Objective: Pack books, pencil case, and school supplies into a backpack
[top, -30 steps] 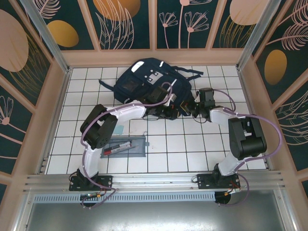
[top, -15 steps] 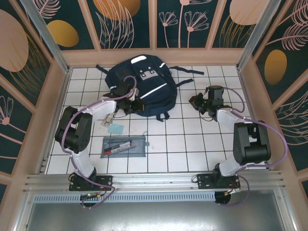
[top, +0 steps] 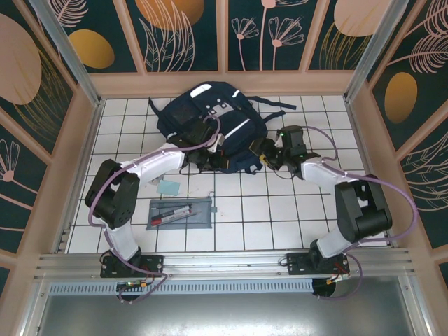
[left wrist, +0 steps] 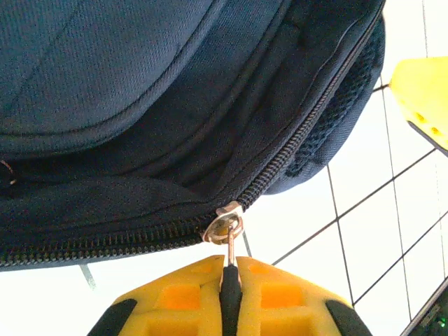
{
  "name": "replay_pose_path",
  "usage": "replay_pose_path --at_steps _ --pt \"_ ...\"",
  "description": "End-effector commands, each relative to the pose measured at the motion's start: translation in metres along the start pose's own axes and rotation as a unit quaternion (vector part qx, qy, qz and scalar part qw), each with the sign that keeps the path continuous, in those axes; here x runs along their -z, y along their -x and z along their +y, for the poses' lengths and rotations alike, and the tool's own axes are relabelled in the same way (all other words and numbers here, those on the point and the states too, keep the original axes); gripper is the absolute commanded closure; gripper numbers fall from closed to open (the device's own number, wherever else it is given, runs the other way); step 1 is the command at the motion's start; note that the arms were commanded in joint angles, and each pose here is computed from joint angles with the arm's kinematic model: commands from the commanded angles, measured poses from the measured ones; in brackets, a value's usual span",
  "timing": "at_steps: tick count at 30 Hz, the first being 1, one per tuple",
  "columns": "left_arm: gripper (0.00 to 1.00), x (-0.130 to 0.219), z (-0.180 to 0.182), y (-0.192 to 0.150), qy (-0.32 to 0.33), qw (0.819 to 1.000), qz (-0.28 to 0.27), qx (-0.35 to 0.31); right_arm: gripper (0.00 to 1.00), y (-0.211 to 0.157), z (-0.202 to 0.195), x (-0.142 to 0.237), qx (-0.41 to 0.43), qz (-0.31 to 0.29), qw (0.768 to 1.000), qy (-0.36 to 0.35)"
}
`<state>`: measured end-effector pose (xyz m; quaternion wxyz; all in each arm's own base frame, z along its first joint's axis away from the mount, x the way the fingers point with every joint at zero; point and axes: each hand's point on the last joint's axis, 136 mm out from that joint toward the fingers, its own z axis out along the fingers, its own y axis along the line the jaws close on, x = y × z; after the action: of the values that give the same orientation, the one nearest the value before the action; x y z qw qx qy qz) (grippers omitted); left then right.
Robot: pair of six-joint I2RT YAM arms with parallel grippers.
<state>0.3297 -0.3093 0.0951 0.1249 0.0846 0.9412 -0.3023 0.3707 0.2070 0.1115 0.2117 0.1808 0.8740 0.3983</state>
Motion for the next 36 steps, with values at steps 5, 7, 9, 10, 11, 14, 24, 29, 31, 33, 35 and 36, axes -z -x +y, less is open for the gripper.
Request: replay_pose_path --at_steps 5,7,9,10,11,14,24,29,31,33,35,36 --pt "1.0 -0.001 0.016 -0.031 0.05 0.994 0.099 0.003 0.34 0.002 0.004 -0.054 0.002 0.004 1.0 -0.013" --pt "1.0 -0.001 0.022 -0.031 0.072 0.991 0.109 -0.004 0.39 0.006 -0.001 -0.067 0.015 -0.004 0.999 -0.039" --pt "1.0 -0.001 0.03 -0.029 0.096 0.989 0.112 -0.013 0.63 0.007 -0.013 -0.079 0.022 -0.004 0.998 -0.066" --pt "1.0 -0.001 0.035 -0.026 0.113 0.987 0.111 -0.019 0.87 0.006 -0.019 -0.082 0.023 -0.004 0.997 -0.072" --pt "1.0 -0.002 0.04 -0.024 0.129 0.985 0.109 -0.024 1.0 0.006 -0.023 -0.084 0.024 -0.008 0.997 -0.077" --pt "1.0 0.0 0.062 -0.016 0.181 0.977 0.106 -0.031 1.0 0.009 -0.032 -0.077 0.034 -0.028 0.994 -0.096" --pt "1.0 0.031 0.152 0.011 0.277 0.956 0.089 0.02 1.0 0.028 -0.031 -0.04 0.081 -0.097 0.984 -0.128" --pt "1.0 0.058 0.191 0.024 0.322 0.943 0.064 0.046 1.0 0.032 -0.041 -0.037 0.076 -0.101 0.983 -0.137" --pt "1.0 0.076 0.208 0.033 0.336 0.939 0.04 0.067 1.0 0.037 -0.045 -0.032 0.073 -0.107 0.982 -0.139" --pt "1.0 0.089 0.22 0.041 0.34 0.937 0.015 0.085 1.0 0.04 -0.047 -0.028 0.07 -0.109 0.982 -0.138" --pt "1.0 0.098 0.231 0.049 0.354 0.931 -0.001 0.09 1.0 0.044 -0.047 -0.025 0.072 -0.113 0.981 -0.139" --pt "1.0 0.103 0.235 0.055 0.368 0.926 -0.009 0.087 1.0 0.046 -0.047 -0.023 0.075 -0.113 0.98 -0.143"
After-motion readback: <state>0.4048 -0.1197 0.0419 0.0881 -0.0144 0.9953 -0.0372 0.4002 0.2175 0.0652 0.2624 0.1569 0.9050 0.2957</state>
